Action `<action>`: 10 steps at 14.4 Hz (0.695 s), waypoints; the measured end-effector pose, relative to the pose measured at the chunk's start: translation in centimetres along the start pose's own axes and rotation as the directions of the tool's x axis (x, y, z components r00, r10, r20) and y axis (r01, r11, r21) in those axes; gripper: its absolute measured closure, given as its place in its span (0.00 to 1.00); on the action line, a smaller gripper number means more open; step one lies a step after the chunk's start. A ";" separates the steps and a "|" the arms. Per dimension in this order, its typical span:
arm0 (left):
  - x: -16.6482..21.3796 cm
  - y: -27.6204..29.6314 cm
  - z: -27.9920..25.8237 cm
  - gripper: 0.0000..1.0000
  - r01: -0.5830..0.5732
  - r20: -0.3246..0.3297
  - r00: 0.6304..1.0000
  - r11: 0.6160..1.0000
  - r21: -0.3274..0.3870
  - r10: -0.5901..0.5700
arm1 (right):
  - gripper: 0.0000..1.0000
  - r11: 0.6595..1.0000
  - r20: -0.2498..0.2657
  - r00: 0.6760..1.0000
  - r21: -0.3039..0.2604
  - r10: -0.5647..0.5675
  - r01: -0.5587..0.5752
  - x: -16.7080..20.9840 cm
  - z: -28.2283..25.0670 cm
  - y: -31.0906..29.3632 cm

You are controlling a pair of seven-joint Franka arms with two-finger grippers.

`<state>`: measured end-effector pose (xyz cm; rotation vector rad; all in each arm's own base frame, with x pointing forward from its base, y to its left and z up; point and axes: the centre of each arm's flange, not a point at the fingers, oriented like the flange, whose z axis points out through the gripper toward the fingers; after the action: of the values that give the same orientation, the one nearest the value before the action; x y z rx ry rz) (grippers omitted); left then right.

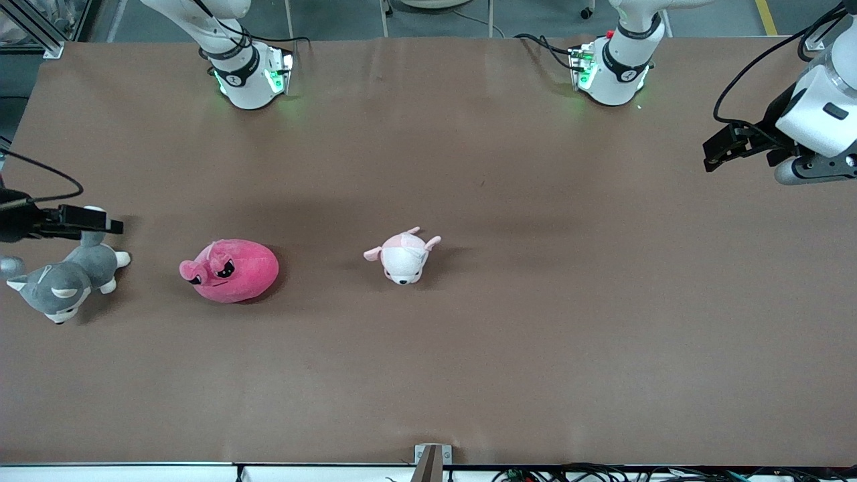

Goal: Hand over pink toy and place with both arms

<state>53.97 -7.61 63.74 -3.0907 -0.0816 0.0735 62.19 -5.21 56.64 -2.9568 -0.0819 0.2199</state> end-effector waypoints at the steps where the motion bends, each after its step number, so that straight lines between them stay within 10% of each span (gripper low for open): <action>1: 0.0 -0.1 0.0 0.00 0.001 -0.003 1.000 1.000 -0.001 -0.001 | 0.00 0.997 -0.018 1.000 -0.076 -0.020 0.018 -0.6 -1.5 -1.5; 4: 0.1 0.1 -0.1 0.00 0.000 -0.011 1.000 1.000 -0.015 0.000 | 0.00 0.979 -0.080 0.996 -0.203 -0.045 0.028 -2.5 -5.4 -4.6; 10: -0.1 0.3 -0.1 0.00 -0.003 -0.008 1.000 1.000 -0.026 0.003 | 0.00 0.973 -0.134 0.986 -0.195 0.095 -0.120 -5.2 -7.1 -2.8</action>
<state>53.94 -7.93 63.87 -3.1164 -0.0788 0.0607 58.04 -3.97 64.84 -3.1734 0.0775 0.0429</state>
